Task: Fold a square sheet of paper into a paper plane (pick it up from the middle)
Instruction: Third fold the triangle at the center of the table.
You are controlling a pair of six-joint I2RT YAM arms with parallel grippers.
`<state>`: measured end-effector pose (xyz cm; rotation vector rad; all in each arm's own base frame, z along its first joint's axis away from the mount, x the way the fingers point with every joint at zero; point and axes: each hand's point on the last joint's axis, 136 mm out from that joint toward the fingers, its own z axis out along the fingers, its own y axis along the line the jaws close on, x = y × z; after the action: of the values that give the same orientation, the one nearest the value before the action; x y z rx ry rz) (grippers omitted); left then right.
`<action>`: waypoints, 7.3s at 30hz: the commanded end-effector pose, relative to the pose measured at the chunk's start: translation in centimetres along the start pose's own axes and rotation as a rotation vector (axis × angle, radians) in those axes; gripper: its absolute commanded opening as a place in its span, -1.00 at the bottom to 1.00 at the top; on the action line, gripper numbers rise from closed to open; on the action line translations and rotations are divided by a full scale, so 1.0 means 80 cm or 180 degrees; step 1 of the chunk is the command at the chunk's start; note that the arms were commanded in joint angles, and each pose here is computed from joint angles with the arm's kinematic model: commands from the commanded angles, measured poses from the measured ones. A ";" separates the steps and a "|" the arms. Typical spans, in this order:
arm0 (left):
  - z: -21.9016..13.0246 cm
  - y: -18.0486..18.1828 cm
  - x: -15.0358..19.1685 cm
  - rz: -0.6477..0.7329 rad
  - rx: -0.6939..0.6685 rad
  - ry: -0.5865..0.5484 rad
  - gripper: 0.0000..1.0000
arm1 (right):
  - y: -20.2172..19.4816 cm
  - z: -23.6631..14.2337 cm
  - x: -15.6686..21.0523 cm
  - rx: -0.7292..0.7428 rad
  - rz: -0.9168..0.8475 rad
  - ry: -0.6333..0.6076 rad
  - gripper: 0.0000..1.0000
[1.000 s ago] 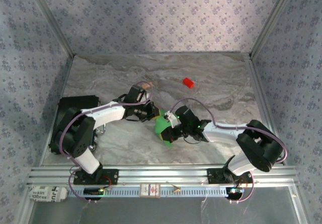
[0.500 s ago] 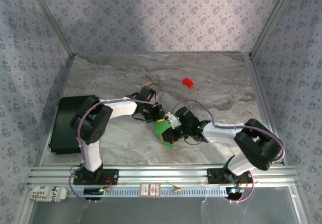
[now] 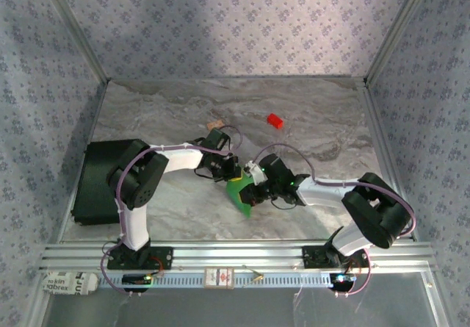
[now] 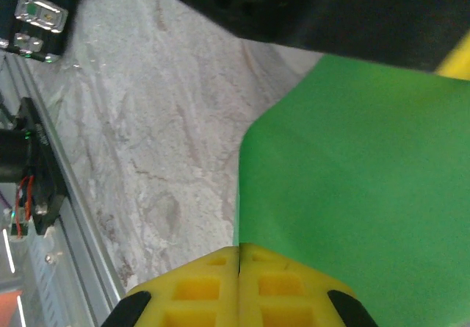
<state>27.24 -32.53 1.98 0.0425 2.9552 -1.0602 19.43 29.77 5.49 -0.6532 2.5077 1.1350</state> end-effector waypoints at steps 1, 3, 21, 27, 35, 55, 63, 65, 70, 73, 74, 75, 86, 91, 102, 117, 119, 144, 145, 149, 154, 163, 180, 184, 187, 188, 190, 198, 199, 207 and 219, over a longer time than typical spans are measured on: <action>0.011 0.029 0.017 -0.0064 -0.0208 0.0102 -0.90 | -0.024 -0.001 0.010 0.0215 0.0089 0.0109 -0.99; 0.011 0.030 0.017 -0.0073 -0.0207 0.0099 -0.90 | -0.032 -0.001 0.009 0.0289 0.0136 0.0106 -0.99; 0.007 0.024 0.015 -0.0092 -0.0155 0.0055 -0.90 | -0.050 -0.001 -0.002 0.0540 0.0233 0.0071 -0.99; 0.006 0.023 0.014 -0.0090 -0.0147 0.0047 -0.91 | -0.051 0.002 -0.001 0.0550 0.0243 0.0102 -0.99; 0.007 0.023 0.014 -0.0107 -0.0137 0.0049 -0.91 | -0.055 0.000 0.000 0.0629 0.0243 0.0108 -0.99; 0.006 0.022 0.012 -0.0110 -0.0128 0.0037 -0.91 | -0.057 0.005 0.009 0.0687 0.0252 0.0195 -0.99; 0.006 0.023 0.013 -0.0112 -0.0136 0.0040 -0.91 | -0.059 0.004 0.011 0.0727 0.0255 0.0213 -0.99; 0.006 0.024 0.013 -0.0115 -0.0142 0.0035 -0.91 | -0.058 0.003 0.011 0.0724 0.0251 0.0206 -0.99; 0.006 0.024 0.013 -0.0116 -0.0144 0.0039 -0.91 | -0.054 -0.001 0.008 0.0709 0.0244 0.0163 -0.99; 0.006 0.023 0.013 -0.0113 -0.0137 0.0035 -0.91 | -0.054 -0.003 0.008 0.0713 0.0241 0.0147 -0.99; 0.005 0.023 0.013 -0.0114 -0.0137 0.0037 -0.91 | -0.054 -0.003 0.008 0.0716 0.0245 0.0153 -0.99; 0.006 0.024 0.013 -0.0117 -0.0139 0.0040 -0.91 | -0.054 -0.003 0.008 0.0718 0.0243 0.0146 -0.99; 0.006 0.024 0.013 -0.0120 -0.0137 0.0039 -0.91 | -0.059 0.002 0.012 0.0723 0.0272 0.0196 -0.99; 0.000 0.016 0.008 -0.0096 -0.0100 -0.0009 -0.89 | -0.064 0.003 0.020 0.0763 0.0286 0.0232 -0.99; -0.025 -0.017 -0.018 0.0020 0.0024 -0.0206 -0.71 | -0.069 0.008 0.025 0.0768 0.0286 0.0296 -0.99; -0.084 -0.031 -0.003 -0.0096 0.0384 -0.0602 -0.79 | -0.071 0.007 0.024 0.0765 0.0273 0.0279 -0.99; -0.083 -0.035 0.008 -0.0160 0.0577 -0.0573 -0.88 | -0.070 0.007 0.023 0.0758 0.0270 0.0270 -0.99; -0.022 -0.018 0.076 -0.0488 0.0792 -0.0166 -1.00 | -0.071 0.003 0.021 0.0775 0.0316 0.0219 -0.99; -0.021 -0.015 0.076 -0.0492 0.0775 -0.0156 -1.00 | -0.072 0.003 0.021 0.0778 0.0317 0.0219 -0.99; -0.015 -0.007 0.079 -0.0500 0.0706 -0.0126 -1.00 | -0.071 0.003 0.022 0.0772 0.0318 0.0219 -0.99; -0.008 0.015 0.086 -0.0485 0.0484 -0.0089 -1.00 | -0.072 0.003 0.023 0.0768 0.0329 0.0223 -0.99; 0.004 0.042 0.095 -0.0493 0.0257 -0.0024 -1.00 | -0.067 0.003 0.017 0.0730 0.0321 0.0188 -0.97; 0.006 0.045 0.095 -0.0487 0.0217 -0.0025 -1.00 | -0.036 -0.052 -0.019 0.0507 0.0735 -0.0300 -0.28; 0.006 0.046 0.095 -0.0488 0.0212 -0.0024 -1.00 | -0.007 -0.037 -0.008 0.0243 0.0710 -0.0048 -0.61; 0.007 0.046 0.096 -0.0490 0.0215 -0.0016 -1.00 | 0.011 -0.022 0.001 0.0174 0.0592 0.0140 -0.75; 0.007 0.046 0.096 -0.0488 0.0217 -0.0016 -1.00 | 0.014 -0.017 0.005 0.0197 0.0565 0.0193 -0.78; 0.007 0.046 0.096 -0.0482 0.0215 -0.0014 -1.00 | 0.015 -0.009 0.009 0.0233 0.0561 0.0252 -0.81; 0.007 0.046 0.097 -0.0478 0.0223 -0.0005 -1.00 | 0.010 0.015 0.015 0.0309 0.0613 0.0424 -0.86; 0.007 0.046 0.097 -0.0479 0.0222 0.0001 -1.00 | 0.010 0.018 0.015 0.0305 0.0608 0.0433 -0.86; 0.006 0.046 0.097 -0.0483 0.0226 -0.0003 -1.00 | -0.009 0.022 0.035 0.0520 0.0675 0.0631 -0.86; 0.006 0.053 0.098 -0.0511 0.0187 -0.0009 -1.00 | -0.021 0.015 0.064 0.0585 0.0743 0.0685 -0.85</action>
<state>20.79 -31.32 1.85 -0.1316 2.8509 -1.3126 17.06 29.30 2.00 -0.4727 2.8518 0.9746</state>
